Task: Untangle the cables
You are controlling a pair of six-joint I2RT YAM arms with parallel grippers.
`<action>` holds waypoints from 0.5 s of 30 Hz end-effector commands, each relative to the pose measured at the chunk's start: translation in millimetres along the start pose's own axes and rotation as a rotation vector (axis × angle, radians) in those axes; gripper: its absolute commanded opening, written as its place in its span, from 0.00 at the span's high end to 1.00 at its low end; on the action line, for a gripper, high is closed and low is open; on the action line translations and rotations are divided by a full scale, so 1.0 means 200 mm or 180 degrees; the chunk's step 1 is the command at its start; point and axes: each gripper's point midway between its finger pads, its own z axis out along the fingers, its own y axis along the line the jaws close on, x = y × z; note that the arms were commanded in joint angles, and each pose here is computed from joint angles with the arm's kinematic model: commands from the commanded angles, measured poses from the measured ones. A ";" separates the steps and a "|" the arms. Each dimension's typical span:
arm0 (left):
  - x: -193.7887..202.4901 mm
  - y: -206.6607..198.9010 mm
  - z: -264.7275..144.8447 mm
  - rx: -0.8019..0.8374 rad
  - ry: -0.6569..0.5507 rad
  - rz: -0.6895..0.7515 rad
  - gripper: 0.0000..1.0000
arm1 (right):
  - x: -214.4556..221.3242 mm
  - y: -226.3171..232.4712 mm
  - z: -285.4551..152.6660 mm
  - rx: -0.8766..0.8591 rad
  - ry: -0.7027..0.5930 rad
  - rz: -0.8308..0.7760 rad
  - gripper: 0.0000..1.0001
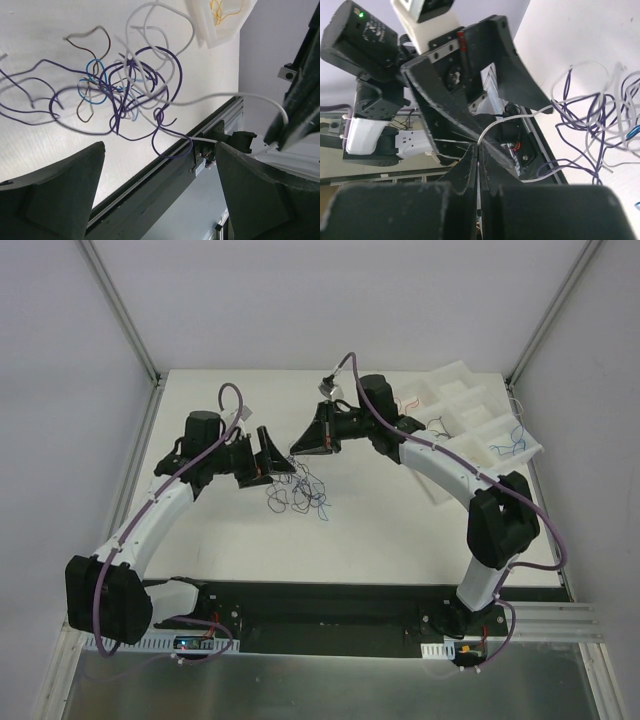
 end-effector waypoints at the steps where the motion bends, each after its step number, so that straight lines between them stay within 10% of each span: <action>1: -0.05 -0.07 0.06 0.0174 -0.0021 -0.0007 0.09 | -0.04 0.28 -0.06 -0.0353 -0.0060 -0.0190 1.00; 15: -0.10 0.42 0.50 -0.0686 0.0367 -0.0875 0.12 | -0.13 0.92 -0.28 -0.0849 -0.0344 -0.0582 1.00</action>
